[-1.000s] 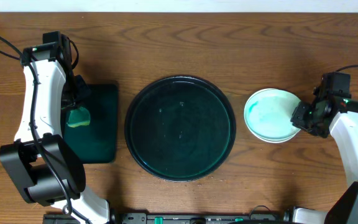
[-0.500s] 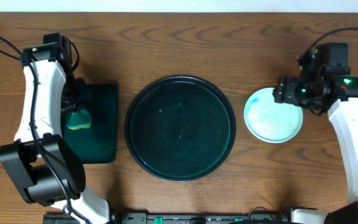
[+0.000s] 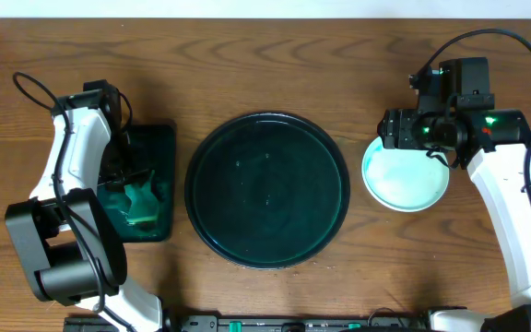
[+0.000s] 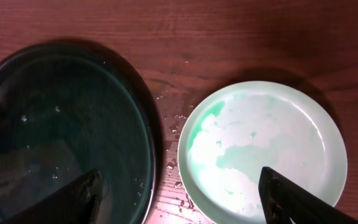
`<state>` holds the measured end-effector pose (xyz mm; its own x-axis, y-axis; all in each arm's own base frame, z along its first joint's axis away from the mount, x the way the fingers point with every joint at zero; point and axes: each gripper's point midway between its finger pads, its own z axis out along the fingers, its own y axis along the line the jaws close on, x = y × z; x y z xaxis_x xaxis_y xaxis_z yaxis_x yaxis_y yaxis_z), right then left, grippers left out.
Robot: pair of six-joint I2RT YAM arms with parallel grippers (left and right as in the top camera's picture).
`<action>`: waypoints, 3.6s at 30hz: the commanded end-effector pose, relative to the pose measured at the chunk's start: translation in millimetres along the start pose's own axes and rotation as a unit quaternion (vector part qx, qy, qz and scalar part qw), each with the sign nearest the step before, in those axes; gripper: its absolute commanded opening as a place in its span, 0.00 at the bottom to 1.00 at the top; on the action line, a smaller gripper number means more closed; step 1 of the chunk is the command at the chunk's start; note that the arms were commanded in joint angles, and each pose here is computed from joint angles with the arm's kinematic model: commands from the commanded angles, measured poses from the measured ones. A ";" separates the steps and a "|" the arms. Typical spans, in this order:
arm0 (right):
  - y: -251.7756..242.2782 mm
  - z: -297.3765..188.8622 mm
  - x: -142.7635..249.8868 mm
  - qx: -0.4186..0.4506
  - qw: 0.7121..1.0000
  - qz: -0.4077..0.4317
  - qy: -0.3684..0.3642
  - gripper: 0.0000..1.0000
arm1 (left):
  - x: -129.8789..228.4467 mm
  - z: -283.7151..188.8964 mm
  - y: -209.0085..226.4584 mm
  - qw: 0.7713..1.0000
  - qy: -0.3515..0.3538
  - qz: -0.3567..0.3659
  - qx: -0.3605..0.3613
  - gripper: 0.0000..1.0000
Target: Clean dirty plates on tray and stack at the side
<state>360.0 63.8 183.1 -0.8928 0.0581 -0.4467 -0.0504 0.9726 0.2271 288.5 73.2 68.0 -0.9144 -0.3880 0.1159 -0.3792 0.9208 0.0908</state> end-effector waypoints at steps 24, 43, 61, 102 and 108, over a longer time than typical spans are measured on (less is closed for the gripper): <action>25.8 -160.2 -30.7 0.003 0.978 -0.055 -0.204 0.99 | 27.8 -166.4 -28.2 0.956 -0.247 0.026 0.157 0.75; -2.1 -212.5 13.3 0.092 0.965 -0.061 -0.238 0.99 | 27.5 -166.0 -28.3 0.956 -0.246 0.026 0.157 0.75; -35.5 -137.1 53.3 0.059 0.869 -0.066 -0.487 0.99 | 27.6 -165.9 -28.3 0.956 -0.246 0.026 0.157 0.75; -59.5 -43.3 109.1 0.044 0.869 -0.045 -0.492 0.99 | 27.5 -166.0 -28.3 0.956 -0.246 0.026 0.157 0.75; -59.5 -43.3 109.1 0.044 0.869 -0.045 -0.492 0.99 | 27.6 -165.9 -28.3 0.956 -0.246 0.026 0.157 0.75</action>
<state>246.6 3.5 157.9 -0.0747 0.0900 -0.9931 -0.0296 0.9953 0.0924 296.6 30.6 227.4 -0.8626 -0.3575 -0.3580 -0.2990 0.9310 -0.2093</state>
